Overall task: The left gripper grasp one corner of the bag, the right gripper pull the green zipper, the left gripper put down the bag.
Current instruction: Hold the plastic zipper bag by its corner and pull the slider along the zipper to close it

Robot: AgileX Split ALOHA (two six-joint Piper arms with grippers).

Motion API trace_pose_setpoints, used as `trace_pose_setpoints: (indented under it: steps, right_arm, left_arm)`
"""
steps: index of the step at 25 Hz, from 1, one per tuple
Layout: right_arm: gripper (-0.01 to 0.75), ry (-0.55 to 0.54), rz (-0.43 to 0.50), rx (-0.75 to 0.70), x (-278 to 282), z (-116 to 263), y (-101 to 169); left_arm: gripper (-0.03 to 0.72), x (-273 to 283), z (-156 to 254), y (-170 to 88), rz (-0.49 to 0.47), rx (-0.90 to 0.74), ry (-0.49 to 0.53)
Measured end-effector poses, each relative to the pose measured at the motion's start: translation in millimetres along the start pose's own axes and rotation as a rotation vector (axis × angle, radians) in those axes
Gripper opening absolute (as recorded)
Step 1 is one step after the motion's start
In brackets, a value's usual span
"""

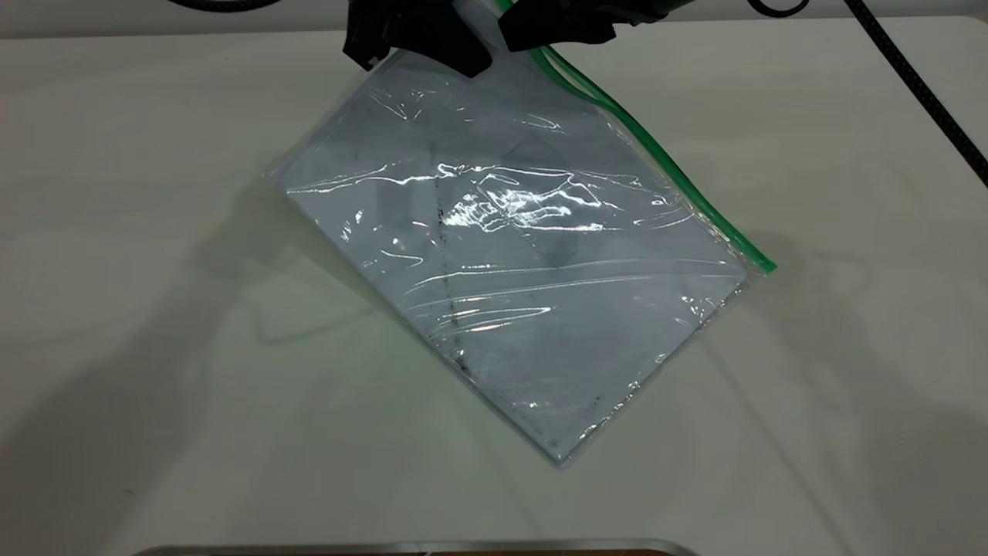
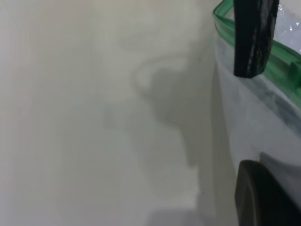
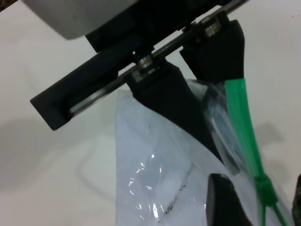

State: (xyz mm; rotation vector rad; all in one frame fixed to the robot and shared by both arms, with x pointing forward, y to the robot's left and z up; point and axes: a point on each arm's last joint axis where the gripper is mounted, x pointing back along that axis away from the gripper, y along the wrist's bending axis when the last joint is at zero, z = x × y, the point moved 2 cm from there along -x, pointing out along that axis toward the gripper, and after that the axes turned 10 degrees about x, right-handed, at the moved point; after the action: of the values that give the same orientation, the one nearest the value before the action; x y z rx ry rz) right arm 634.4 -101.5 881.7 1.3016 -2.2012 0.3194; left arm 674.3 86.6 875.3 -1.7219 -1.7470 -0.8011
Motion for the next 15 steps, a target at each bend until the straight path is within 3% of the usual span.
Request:
trace_pose_setpoints:
  steps: [6, 12, 15]
  right_arm:
    - [0.339, -0.028, 0.023, -0.055, -0.7, -2.1, -2.9]
    - [0.201, -0.028, 0.023, -0.042, -0.8, -1.9, -2.9]
    - [0.193, -0.025, 0.025, -0.04, -0.8, -1.6, -3.1]
  left_arm:
    - [0.055, 0.0, 0.0, 0.0, 0.0, 0.001, 0.0]
    - [0.055, 0.0, 0.0, 0.1, -0.001, 0.004, 0.0]
    - [0.055, 0.0, 0.1, 0.3, -0.003, 0.005, 0.001]
